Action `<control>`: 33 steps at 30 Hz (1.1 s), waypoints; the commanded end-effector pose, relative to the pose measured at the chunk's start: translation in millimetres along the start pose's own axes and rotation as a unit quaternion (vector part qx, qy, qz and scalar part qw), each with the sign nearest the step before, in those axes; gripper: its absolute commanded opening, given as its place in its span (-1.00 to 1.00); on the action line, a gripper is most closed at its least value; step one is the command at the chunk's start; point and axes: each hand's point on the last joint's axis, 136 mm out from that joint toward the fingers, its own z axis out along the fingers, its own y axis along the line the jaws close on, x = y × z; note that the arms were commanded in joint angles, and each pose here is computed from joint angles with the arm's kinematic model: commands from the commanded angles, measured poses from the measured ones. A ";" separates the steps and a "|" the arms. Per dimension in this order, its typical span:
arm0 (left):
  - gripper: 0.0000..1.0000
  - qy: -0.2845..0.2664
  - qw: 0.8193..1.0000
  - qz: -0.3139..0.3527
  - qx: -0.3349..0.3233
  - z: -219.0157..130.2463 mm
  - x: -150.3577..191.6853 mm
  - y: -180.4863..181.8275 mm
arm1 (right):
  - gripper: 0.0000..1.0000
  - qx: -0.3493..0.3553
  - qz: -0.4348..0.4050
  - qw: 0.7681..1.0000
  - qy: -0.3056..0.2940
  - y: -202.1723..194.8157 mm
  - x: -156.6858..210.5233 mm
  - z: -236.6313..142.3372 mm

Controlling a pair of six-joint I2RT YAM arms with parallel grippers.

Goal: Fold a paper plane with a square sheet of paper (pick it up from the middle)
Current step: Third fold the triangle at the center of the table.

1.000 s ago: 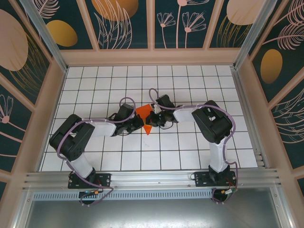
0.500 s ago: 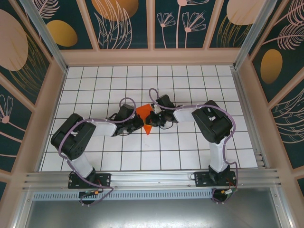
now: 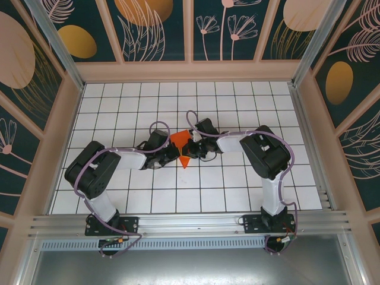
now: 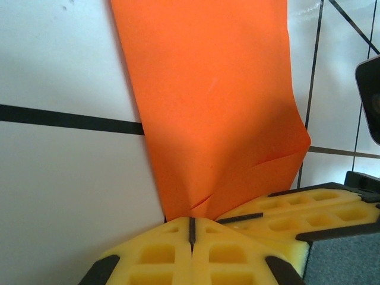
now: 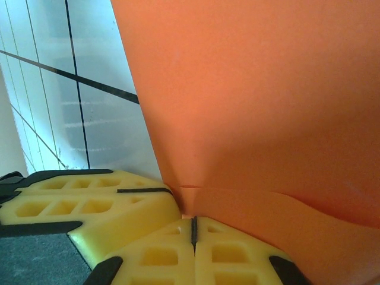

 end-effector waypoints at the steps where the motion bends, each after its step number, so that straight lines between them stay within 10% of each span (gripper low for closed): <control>1: -1.00 0.015 0.998 0.010 -0.061 5.0 12.6 27.3 | -1.00 0.028 0.021 0.999 0.014 -20.6 10.0 -0.8; 33: -1.00 0.027 0.986 0.085 -0.144 6.4 8.4 52.0 | -1.00 0.047 0.023 0.998 -0.028 -54.0 -14.9 -22.0</control>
